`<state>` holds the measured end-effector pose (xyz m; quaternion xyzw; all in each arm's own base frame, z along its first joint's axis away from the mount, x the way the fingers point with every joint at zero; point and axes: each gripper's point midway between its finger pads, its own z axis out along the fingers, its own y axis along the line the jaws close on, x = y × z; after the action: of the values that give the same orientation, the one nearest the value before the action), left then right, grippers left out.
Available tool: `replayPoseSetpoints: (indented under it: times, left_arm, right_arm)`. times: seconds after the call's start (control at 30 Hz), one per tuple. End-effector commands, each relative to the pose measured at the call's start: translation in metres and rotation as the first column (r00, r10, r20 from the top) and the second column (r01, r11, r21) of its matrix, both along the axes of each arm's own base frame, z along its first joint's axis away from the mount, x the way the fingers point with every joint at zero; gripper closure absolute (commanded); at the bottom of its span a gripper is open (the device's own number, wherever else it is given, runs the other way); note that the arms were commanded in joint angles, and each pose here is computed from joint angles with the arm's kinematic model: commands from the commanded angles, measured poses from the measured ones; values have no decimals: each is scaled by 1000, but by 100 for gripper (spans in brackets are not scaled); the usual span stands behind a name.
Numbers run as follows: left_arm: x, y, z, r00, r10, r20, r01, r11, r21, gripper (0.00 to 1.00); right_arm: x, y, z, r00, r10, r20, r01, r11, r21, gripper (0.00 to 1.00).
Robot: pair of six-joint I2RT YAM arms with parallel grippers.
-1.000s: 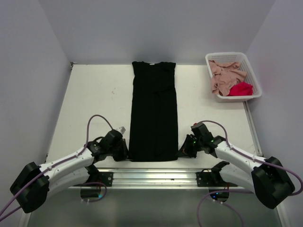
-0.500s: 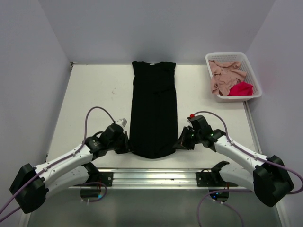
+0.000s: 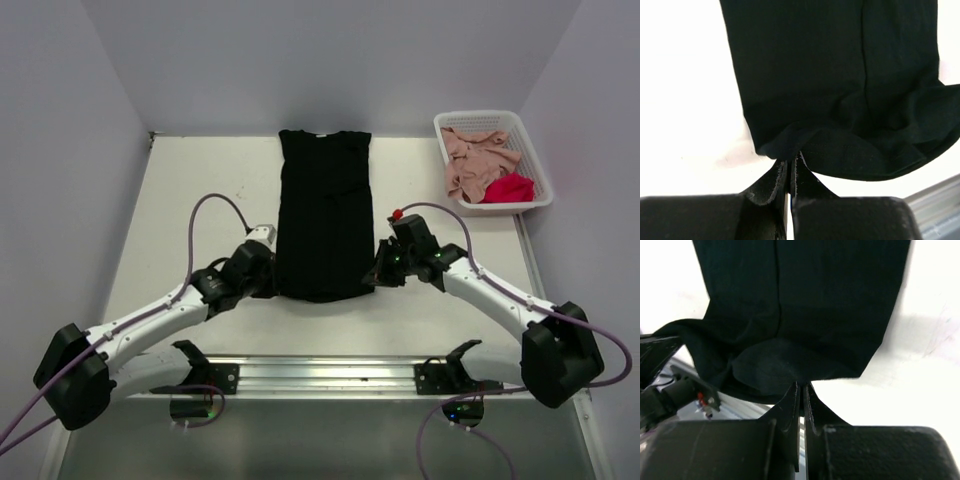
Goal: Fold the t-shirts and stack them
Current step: Fold the folded rectangular tshirt in 1/3 of the way
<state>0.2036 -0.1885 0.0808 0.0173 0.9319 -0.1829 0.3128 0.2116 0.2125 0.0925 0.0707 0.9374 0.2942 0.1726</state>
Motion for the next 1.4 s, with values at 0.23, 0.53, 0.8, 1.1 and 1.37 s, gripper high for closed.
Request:
replayPoseSetpoints:
  times: [0.23,0.53,0.8,1.1,1.37]
  left_arm:
    - [77,14,25,974,84,211,-92,995,28,100]
    - [117,-9,21,973,69,221,-65,998,-23,100]
    - [154,-29,24,965,42,259,-38,999,-20,100]
    - [178,-27,32,959,49,277,-48,999,-14,100]
    - [197,-24,28,961,66,267,-64,998,-15,100]
  right_arm:
    - [63,-19,4,992,-47,118,61,991,-119,100]
    - [103,-12,-3,990,-37,135,56,988,-145,100]
    - [126,-7,-5,988,-25,150,50,986,-161,100]
    - [141,-11,9,981,-31,190,64,984,-166,100]
    - [164,-17,12,979,-54,199,89,981,-170,100]
